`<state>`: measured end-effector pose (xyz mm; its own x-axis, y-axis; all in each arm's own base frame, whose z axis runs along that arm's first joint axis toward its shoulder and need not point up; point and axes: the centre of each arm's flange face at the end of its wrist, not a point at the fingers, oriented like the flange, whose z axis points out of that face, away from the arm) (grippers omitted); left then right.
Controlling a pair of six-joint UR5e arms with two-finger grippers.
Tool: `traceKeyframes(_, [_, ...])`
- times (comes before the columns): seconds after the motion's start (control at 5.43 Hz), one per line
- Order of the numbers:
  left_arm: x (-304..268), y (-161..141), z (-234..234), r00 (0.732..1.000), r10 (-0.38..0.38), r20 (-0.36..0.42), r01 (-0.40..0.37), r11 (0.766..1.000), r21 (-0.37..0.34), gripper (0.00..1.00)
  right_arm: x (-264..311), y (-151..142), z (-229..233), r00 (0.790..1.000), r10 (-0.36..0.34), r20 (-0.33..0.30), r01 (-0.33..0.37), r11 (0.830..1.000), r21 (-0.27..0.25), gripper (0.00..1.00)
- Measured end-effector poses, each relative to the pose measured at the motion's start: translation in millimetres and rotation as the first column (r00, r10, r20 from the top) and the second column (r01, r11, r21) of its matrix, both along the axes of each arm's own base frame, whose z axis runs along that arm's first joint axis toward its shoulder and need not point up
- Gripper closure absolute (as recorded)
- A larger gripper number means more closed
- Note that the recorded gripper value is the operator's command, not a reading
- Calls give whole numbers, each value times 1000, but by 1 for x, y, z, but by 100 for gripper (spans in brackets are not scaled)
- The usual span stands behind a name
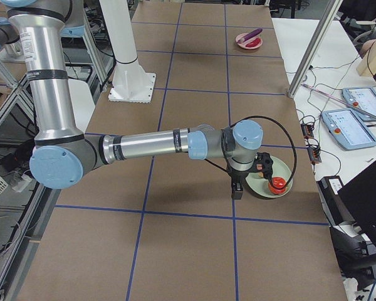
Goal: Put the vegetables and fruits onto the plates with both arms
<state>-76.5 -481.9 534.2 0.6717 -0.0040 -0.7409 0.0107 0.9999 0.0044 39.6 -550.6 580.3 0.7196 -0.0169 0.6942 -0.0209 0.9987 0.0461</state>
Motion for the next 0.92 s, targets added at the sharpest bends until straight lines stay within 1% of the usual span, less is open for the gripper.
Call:
traceKeyframes(0.18, [0, 1, 5, 999, 7, 38, -7, 1000, -2, 0, 0, 3, 1, 1000, -1, 0, 1, 1000, 2, 0])
traceKeyframes(0.37, [-1, -1, 24, 997, 19, 76, -18, 1000, -17, 0, 0, 7, 2, 1000, -1, 0, 1, 1000, 2, 0])
traceKeyframes(0.55, [-1, -1, 57, 995, 28, 95, -24, 999, -43, 0, 0, 10, 5, 1000, -2, -1, 2, 1000, -3, 0])
traceKeyframes(0.74, [-1, 4, 87, 995, 28, 96, -23, 998, -53, 0, -1, 13, 9, 1000, -2, 2, 3, 1000, -11, 0])
traceKeyframes(0.92, [0, 6, 97, 995, 24, 92, -19, 999, -50, 0, -1, 14, 10, 1000, -2, 6, 2, 1000, -18, 0])
